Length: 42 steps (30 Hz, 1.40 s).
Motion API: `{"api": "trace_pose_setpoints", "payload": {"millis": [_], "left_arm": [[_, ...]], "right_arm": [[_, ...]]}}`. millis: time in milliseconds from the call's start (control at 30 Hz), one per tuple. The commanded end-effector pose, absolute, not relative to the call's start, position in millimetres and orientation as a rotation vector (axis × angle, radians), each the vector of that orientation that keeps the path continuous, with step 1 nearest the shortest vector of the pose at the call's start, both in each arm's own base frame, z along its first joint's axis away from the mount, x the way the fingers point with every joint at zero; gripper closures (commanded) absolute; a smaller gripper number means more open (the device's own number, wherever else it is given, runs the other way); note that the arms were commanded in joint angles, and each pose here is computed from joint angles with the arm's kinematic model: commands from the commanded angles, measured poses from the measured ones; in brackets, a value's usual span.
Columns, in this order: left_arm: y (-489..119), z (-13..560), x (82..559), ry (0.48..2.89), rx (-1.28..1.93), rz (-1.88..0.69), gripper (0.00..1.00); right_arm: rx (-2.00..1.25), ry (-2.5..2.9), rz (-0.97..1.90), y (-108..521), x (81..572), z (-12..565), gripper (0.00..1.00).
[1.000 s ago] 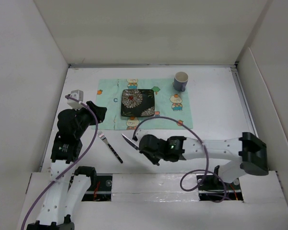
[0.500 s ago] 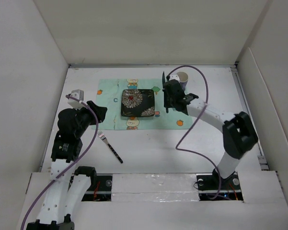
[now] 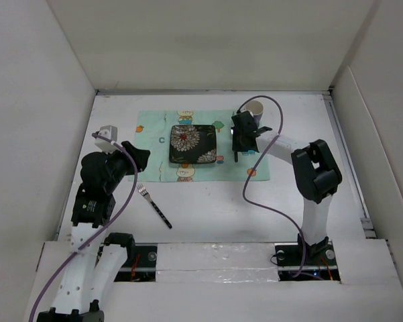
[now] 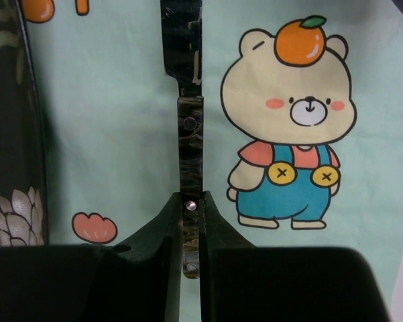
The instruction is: Set the dinner table for one person
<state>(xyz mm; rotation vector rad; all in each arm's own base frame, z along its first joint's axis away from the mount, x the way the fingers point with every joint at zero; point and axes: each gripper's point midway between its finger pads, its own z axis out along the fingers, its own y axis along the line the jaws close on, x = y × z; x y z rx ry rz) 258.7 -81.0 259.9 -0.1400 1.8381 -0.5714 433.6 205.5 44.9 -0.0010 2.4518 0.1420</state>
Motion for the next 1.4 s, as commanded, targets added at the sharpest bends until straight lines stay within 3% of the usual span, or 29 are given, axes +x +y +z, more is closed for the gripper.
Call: {"api": "trace_pose_setpoints", "payload": {"millis": [0, 433, 767, 900, 1100, 1300, 1367], "left_arm": [[-81.0, 275.8, 262.0, 1.783, -0.122, -0.575, 0.63], [-81.6, 271.6, 264.6, 1.800, -0.128, -0.578, 0.63], [-77.0, 268.2, 266.3, 1.803, -0.155, -0.555, 0.59], [-69.1, 247.9, 270.8, 1.869, -0.231, -0.515, 0.53], [-62.9, 205.9, 269.8, 2.030, -0.361, -0.480, 0.58], [-82.9, 176.7, 251.1, 2.222, -0.401, -0.538, 0.60], [-85.9, 168.3, 247.7, 2.281, -0.416, -0.548, 0.60]], "right_arm": [[0.012, 2.366, 0.237, 222.7, 455.7, 69.3, 1.00], [0.010, 2.426, 0.296, 228.5, 441.4, 52.5, 0.99], [0.047, 2.409, 0.288, 224.2, 439.5, 62.1, 0.74], [0.037, 2.337, 0.351, 227.0, 437.1, 100.9, 0.66], [-0.030, 2.209, 0.438, 228.2, 418.0, 153.1, 0.56], [-0.124, 2.030, 0.541, 227.5, 358.1, 202.3, 0.56], [-0.155, 1.977, 0.603, 232.9, 339.2, 219.4, 0.63]]}}
